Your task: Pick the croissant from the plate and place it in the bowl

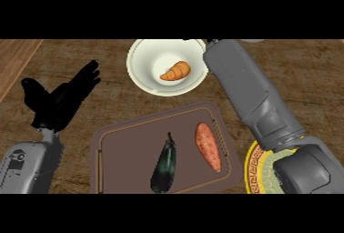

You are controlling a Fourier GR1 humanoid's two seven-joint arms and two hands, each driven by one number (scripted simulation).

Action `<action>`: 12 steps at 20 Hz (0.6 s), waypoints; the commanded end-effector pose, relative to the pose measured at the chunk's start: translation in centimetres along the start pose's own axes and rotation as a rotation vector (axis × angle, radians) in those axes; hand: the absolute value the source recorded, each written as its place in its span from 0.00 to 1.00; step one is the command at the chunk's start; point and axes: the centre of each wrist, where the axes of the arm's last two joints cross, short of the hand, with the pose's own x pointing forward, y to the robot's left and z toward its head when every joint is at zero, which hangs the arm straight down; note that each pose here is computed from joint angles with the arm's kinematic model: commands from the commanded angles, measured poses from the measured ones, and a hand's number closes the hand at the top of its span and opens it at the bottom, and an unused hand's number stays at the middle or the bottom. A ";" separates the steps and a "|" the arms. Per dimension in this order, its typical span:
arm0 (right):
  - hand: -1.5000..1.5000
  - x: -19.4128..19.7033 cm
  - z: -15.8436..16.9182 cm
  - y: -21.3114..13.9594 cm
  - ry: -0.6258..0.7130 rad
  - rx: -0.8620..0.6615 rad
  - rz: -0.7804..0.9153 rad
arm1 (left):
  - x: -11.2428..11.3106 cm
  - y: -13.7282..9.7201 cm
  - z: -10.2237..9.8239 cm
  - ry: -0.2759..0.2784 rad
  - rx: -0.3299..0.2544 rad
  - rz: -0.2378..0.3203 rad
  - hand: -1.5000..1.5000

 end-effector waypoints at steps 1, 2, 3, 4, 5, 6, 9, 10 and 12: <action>0.00 -0.3 -0.6 -0.6 -0.005 -0.104 0.000 | -0.6 0.3 0.2 0.014 0.018 0.000 0.50; 0.00 -2.3 -1.3 -1.3 0.004 -0.116 0.008 | -0.7 0.9 0.8 0.009 0.033 -0.002 0.50; 0.00 -1.2 -1.3 -1.3 0.011 -0.093 0.017 | -1.1 1.8 1.1 0.021 0.060 0.011 0.50; 0.00 -3.3 -0.5 -0.3 -0.014 -0.101 0.007 | -1.9 0.6 1.7 0.048 0.046 0.007 0.50; 0.00 -1.7 -0.9 -1.0 -0.049 -0.091 -0.043 | -2.8 1.5 2.1 0.047 0.064 0.005 0.50; 0.00 -1.8 -2.1 -2.7 -0.058 -0.066 -0.010 | -1.7 1.5 2.4 0.045 0.063 0.013 0.50; 0.00 -3.0 -1.1 -2.0 -0.186 0.016 -0.035 | -2.7 2.4 2.9 0.047 0.100 0.009 0.50; 0.00 -1.6 -0.3 -1.2 -0.219 0.051 -0.021 | -5.4 1.7 3.5 0.052 0.101 0.018 0.50; 0.00 -3.5 -0.1 -1.6 -0.250 0.046 -0.018 | -0.9 1.9 2.6 0.076 0.118 0.011 0.50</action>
